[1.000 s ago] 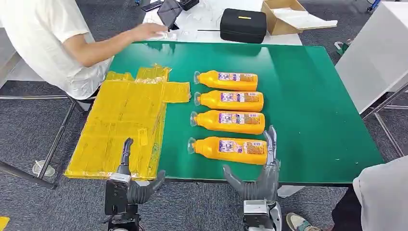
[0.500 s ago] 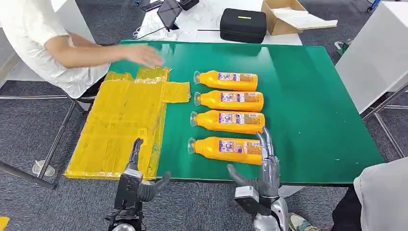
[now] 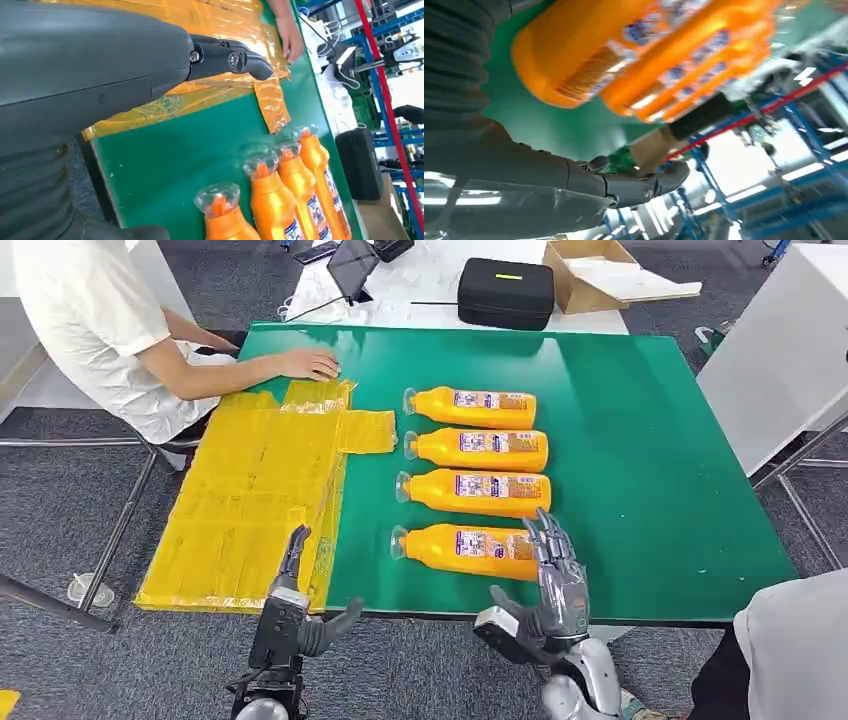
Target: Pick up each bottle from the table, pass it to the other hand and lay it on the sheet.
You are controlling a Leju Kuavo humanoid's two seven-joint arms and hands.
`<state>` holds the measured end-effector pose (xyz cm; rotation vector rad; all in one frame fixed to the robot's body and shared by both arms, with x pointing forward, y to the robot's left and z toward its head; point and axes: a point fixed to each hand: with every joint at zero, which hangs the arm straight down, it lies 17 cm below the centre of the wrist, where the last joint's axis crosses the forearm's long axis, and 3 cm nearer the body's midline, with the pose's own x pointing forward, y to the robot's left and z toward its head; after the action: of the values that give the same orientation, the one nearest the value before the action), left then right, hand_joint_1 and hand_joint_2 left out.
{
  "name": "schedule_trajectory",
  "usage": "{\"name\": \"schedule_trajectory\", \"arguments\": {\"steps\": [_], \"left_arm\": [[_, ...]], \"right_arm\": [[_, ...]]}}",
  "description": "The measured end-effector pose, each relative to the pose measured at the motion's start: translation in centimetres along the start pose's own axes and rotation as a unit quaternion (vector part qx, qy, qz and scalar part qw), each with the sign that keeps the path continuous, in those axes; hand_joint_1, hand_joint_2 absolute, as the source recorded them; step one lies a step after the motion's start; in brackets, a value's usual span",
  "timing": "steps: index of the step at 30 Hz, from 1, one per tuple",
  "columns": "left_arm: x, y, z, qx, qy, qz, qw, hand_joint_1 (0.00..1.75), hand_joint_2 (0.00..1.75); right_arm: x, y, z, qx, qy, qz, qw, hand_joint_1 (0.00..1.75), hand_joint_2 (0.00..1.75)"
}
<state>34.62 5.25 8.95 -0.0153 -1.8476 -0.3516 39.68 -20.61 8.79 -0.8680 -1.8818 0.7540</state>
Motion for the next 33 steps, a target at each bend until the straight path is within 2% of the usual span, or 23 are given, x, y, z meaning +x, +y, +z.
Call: {"name": "schedule_trajectory", "arguments": {"steps": [8, 13, 23, 33], "left_arm": [[1.0, -0.8, -0.8, -0.006, -0.014, 0.01, 1.0, 0.0, 1.75], [1.3, -1.0, -0.9, -0.005, -0.02, 0.016, 1.0, 0.0, 1.75], [1.8, -1.0, -1.2, -0.004, -0.03, 0.018, 0.999, 0.0, 1.75], [2.3, -1.3, -1.4, -0.007, -0.036, 0.031, 0.999, 0.0, 1.75]], "right_arm": [[-3.7, 3.2, 0.4, 0.068, 0.02, 0.08, 0.994, 0.0, 1.75], [-5.0, 4.2, 0.5, 0.1, -0.003, 0.164, 0.981, 0.0, 1.75], [-7.9, 5.0, -0.8, 0.12, 0.037, 0.178, 0.976, 0.0, 1.75], [-10.9, 5.0, -2.0, 0.147, 0.069, 0.245, 0.956, 0.0, 1.75]]}}
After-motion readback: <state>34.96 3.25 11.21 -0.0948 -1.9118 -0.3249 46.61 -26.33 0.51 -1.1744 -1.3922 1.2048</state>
